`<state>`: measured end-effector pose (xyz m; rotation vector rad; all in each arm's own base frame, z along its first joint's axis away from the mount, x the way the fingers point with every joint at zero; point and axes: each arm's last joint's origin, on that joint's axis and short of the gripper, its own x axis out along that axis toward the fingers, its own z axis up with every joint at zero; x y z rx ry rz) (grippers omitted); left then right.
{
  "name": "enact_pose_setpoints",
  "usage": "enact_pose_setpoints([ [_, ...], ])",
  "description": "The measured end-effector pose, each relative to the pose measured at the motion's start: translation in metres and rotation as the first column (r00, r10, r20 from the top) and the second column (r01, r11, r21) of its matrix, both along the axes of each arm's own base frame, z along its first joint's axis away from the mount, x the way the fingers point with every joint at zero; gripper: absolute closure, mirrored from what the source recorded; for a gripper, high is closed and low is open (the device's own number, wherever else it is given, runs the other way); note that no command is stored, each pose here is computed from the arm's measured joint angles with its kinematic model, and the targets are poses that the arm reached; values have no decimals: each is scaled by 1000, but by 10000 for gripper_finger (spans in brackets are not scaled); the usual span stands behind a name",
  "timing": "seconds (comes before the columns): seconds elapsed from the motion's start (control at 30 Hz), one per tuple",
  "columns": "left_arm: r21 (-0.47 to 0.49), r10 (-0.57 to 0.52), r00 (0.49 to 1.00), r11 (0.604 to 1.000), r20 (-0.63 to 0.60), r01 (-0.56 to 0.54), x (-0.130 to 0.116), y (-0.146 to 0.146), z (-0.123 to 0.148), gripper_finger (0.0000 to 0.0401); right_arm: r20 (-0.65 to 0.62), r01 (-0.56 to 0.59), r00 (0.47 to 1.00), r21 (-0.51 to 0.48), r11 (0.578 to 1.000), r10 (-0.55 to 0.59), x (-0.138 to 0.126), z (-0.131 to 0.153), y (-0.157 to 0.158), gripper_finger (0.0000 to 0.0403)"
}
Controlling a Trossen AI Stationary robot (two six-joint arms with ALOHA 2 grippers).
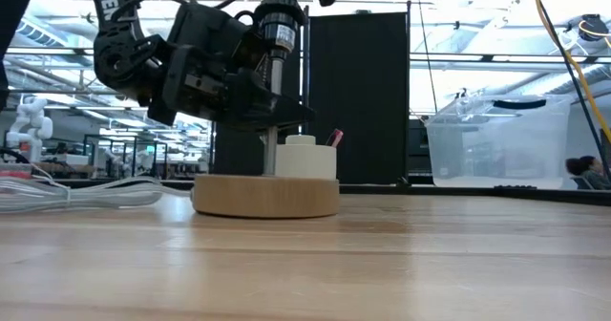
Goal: Screw lightbulb
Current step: Remove the lightbulb from the wooden lamp
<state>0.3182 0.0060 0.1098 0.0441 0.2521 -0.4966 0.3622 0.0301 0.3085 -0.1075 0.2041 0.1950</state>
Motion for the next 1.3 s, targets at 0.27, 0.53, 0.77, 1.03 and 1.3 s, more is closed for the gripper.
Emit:
enact_pose_setpoints([
  [0.27,-4,48,999,999,-4,-48,1,1,0,379,-61,157,985,-36,987,-159,-11,3,4,106],
  [0.53,-1,78,997,997,8,-78,2,2,1,379,-147,238,961,11,971,-234,-29,9,9,105],
  [0.77,-1,175,984,984,29,-175,3,4,3,379,-251,325,921,68,943,-300,-36,-1,27,105],
  [1.03,2,309,951,951,30,-309,4,7,4,379,-172,498,855,12,867,-489,-26,-17,45,105],
  [1.3,2,391,920,920,26,-392,5,10,4,379,-51,633,773,-8,774,-632,-1,-35,39,105],
])
